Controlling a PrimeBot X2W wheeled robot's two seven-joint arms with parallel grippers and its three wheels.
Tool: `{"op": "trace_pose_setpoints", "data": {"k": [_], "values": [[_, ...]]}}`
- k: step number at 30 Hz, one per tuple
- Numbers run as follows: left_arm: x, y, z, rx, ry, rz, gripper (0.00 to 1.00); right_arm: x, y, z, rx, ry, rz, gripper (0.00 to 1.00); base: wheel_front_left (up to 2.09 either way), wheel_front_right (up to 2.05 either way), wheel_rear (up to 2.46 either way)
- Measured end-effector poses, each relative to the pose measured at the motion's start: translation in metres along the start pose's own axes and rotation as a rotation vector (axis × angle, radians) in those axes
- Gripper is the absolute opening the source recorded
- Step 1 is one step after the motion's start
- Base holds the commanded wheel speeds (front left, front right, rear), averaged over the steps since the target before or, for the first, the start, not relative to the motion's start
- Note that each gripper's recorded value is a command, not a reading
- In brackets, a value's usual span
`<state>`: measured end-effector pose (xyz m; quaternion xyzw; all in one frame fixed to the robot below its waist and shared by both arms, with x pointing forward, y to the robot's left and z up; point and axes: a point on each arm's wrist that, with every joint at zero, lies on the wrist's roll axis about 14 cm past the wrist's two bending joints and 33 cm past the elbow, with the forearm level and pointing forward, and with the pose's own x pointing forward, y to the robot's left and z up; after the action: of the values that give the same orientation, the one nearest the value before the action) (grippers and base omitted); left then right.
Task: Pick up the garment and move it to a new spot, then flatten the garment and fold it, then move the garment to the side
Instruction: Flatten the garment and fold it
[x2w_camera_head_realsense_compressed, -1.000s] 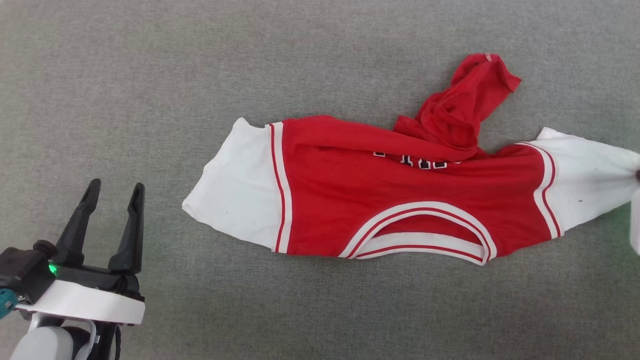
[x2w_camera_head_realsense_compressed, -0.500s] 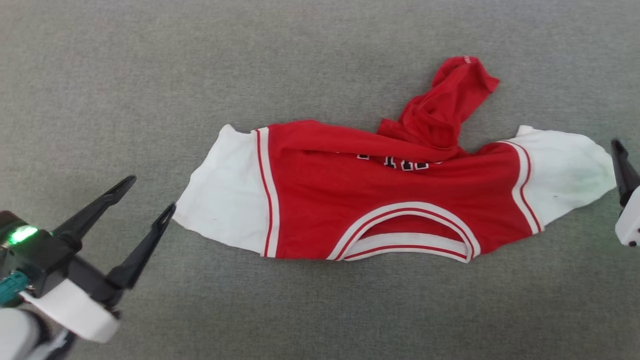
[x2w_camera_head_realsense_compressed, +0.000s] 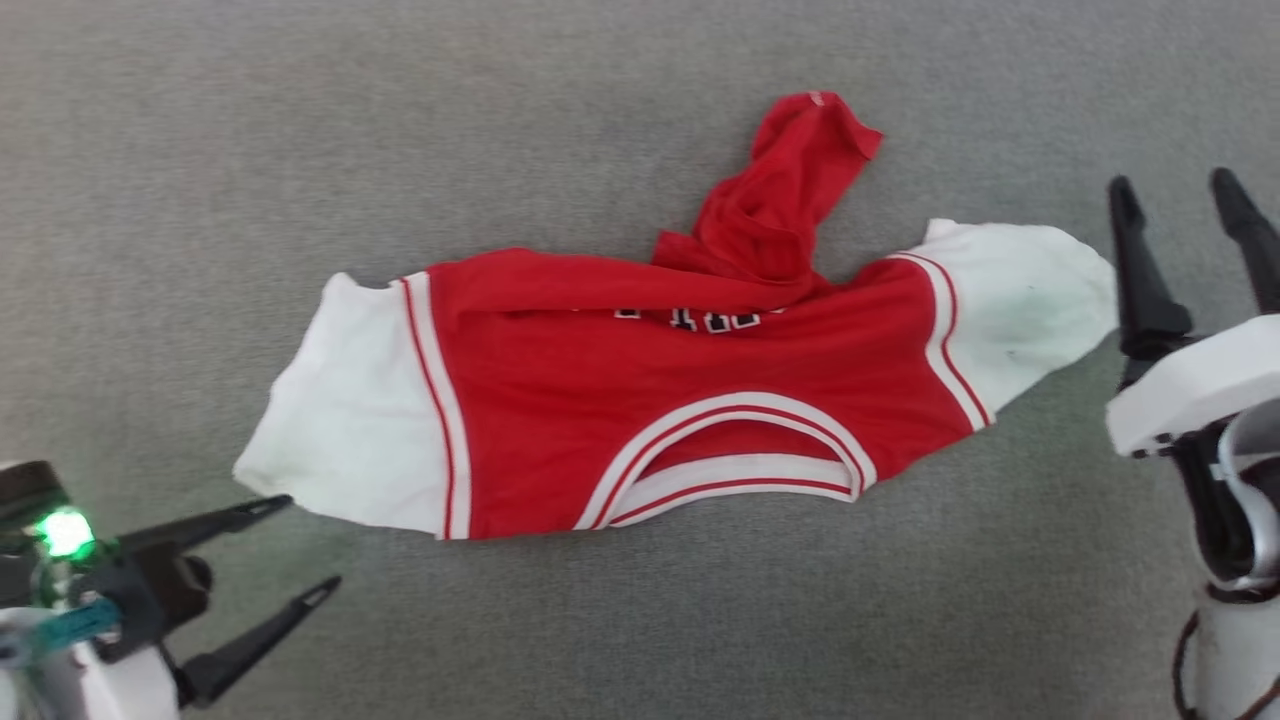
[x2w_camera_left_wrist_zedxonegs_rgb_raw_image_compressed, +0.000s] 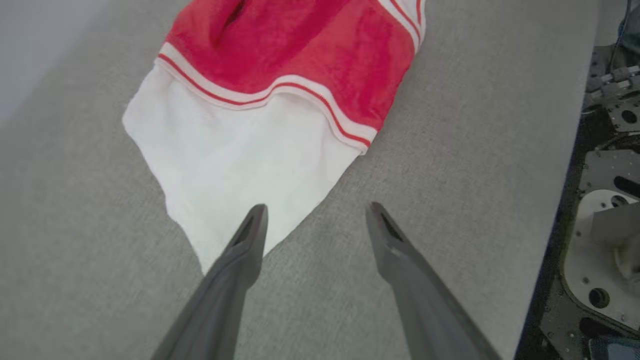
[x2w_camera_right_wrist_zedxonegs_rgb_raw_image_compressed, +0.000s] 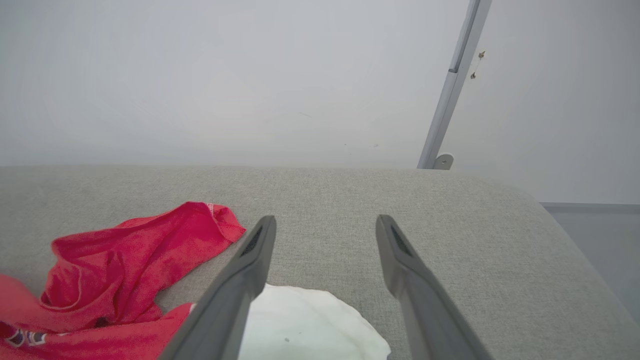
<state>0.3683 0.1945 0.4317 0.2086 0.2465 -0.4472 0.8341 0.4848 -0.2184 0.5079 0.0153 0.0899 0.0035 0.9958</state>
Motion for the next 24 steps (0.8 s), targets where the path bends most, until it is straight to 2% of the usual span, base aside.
{"op": "trace_pose_setpoints", "data": {"k": [4,9,13,21,22,23,24], "values": [[0.027,-0.009,-0.003,-0.011,0.015,-0.079,1.00,-0.001,0.002,-0.002,-0.002,-0.005,0.000,1.00,0.00,0.00,0.00],[0.053,-0.002,-0.004,0.003,0.028,-0.105,1.00,0.000,0.002,-0.003,-0.002,-0.011,-0.003,1.00,0.00,0.00,0.00],[0.061,-0.017,-0.023,-0.011,0.099,-0.166,1.00,-0.003,-0.002,-0.005,-0.005,-0.011,-0.015,1.00,0.00,0.00,0.00],[0.071,-0.005,-0.033,0.014,0.111,-0.170,1.00,-0.009,-0.009,-0.014,-0.005,0.010,-0.039,1.00,0.00,0.00,0.00],[0.072,-0.004,-0.033,0.017,0.110,-0.168,0.85,-0.009,-0.009,-0.015,-0.005,0.011,-0.039,1.00,0.00,0.00,0.00],[0.073,-0.003,-0.033,0.017,0.110,-0.167,0.47,-0.009,-0.008,-0.015,-0.006,0.013,-0.039,1.00,0.00,0.00,0.00],[0.074,-0.002,-0.034,0.017,0.110,-0.166,0.29,-0.009,-0.008,-0.015,-0.006,0.014,-0.038,1.00,0.00,0.00,0.00]]}}
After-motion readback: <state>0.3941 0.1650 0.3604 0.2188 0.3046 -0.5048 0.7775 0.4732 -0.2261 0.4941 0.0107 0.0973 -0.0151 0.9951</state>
